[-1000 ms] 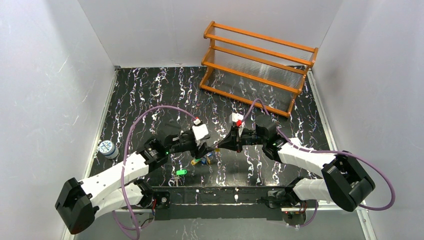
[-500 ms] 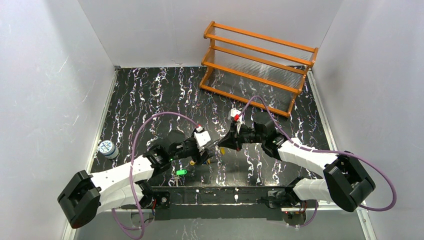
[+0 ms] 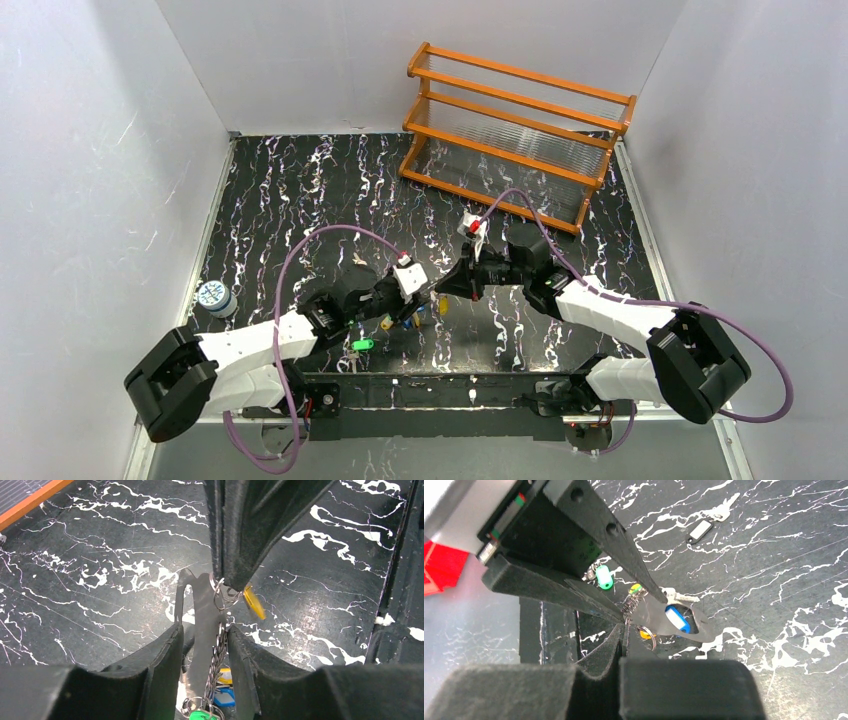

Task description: Put the keys on the keyring

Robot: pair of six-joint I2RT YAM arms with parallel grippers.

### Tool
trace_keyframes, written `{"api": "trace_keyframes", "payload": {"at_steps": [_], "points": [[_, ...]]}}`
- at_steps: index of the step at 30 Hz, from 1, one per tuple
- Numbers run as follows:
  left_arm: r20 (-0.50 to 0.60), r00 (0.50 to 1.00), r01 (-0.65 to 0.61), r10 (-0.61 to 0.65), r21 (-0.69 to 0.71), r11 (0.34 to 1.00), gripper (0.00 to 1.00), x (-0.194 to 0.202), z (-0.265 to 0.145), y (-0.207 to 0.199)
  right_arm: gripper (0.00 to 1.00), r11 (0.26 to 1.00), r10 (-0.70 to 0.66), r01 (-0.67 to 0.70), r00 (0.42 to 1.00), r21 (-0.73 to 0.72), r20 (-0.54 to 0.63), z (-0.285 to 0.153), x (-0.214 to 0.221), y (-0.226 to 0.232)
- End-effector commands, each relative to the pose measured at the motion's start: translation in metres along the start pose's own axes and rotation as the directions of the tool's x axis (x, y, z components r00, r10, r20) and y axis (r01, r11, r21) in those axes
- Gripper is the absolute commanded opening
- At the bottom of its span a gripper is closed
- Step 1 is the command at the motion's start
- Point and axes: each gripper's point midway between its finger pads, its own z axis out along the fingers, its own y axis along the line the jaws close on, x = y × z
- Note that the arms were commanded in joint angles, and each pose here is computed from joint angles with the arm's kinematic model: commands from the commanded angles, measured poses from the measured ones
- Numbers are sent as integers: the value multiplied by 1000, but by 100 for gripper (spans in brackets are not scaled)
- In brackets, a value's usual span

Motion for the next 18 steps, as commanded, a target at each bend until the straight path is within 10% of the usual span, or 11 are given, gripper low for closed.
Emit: {"api": "trace_keyframes", "payload": {"at_steps": [1,18], "points": [[16,1000,-18,18,-9,1000,33,-4,2,1,1,999,7,-4,996,-35,92,4,-36,8],[10,999,-41,41,-1,999,0,0,1,-1,1,978,210,-209,977,-25,29,19,-33,-2]]}}
